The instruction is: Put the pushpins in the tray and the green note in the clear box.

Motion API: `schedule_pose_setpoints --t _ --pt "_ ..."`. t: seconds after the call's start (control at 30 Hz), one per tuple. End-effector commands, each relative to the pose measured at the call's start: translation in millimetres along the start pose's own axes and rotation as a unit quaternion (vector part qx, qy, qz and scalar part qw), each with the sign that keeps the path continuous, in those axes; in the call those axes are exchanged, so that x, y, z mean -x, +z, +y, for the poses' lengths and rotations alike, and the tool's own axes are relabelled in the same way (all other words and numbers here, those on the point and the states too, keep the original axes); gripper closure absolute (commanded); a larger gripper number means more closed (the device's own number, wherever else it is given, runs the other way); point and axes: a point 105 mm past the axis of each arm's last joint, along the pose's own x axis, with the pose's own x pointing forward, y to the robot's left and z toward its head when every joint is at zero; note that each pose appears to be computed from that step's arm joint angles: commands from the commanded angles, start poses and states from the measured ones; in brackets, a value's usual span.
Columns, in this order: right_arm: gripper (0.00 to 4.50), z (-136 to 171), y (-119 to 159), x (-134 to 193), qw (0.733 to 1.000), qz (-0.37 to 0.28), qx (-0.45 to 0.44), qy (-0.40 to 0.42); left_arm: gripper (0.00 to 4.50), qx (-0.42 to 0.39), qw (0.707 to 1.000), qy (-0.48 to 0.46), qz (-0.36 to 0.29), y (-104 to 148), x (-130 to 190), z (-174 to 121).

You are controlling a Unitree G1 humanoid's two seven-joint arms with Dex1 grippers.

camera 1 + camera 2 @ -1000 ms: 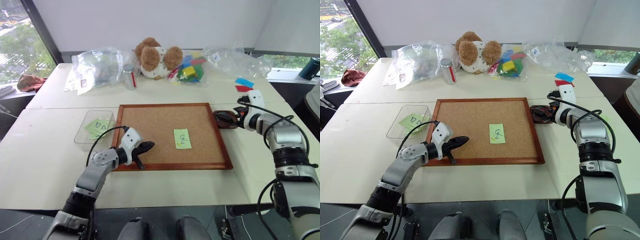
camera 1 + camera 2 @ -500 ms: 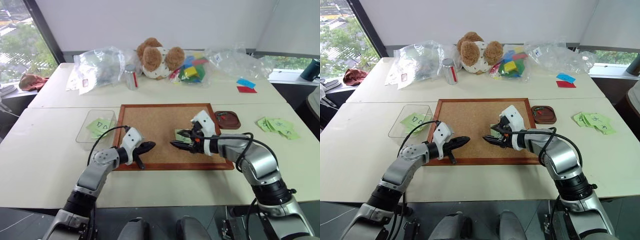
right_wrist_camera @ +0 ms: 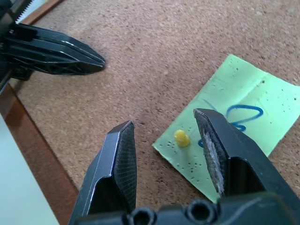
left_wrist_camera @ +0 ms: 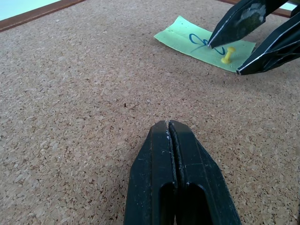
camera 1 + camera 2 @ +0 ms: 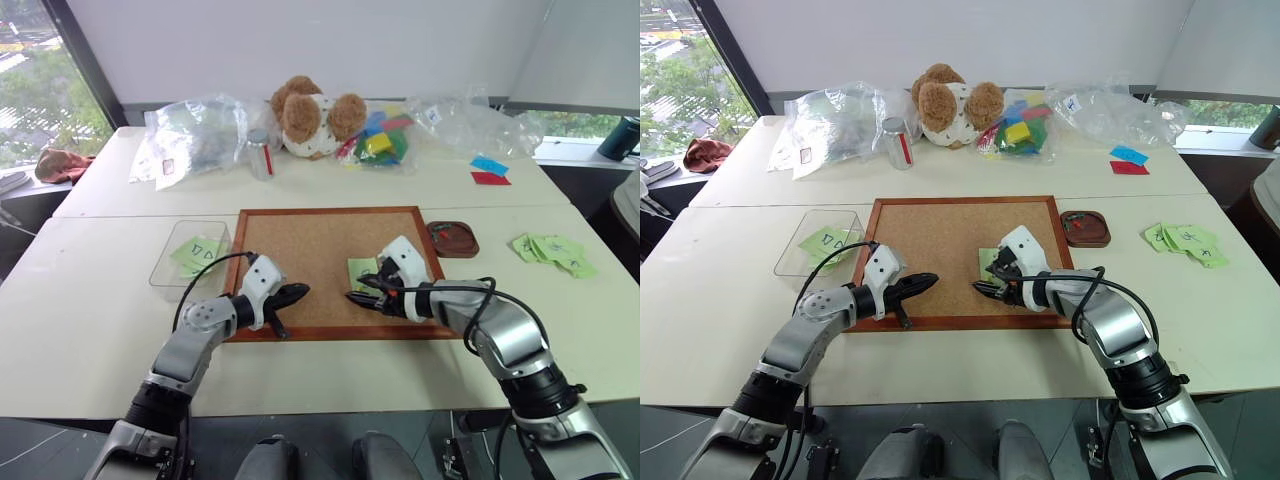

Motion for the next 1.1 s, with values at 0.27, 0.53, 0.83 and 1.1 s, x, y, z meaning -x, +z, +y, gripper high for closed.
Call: schedule_pose_setpoints --t 0.27,0.53,0.83,1.1 --pt "4.44 -8.8 3.6 9.0 1.0 -0.018 -0.002 -0.018 4.5 0.021 0.998 -0.001 0.053 -29.0 2.9 -3.9" --pt "4.44 -8.1 13.2 12.2 0.999 -0.031 -0.002 -0.015 4.5 0.021 0.998 -0.004 0.055 -29.7 2.6 -4.1" --pt "4.44 -10.7 46.9 31.6 0.997 -0.064 0.027 -0.02 4.5 0.024 0.998 -0.008 0.06 -33.1 0.9 -7.1" --pt "4.44 -3.5 55.5 41.6 0.997 -0.059 0.055 -0.008 4.5 0.07 0.997 -0.002 0.016 -14.6 -6.0 -6.4"
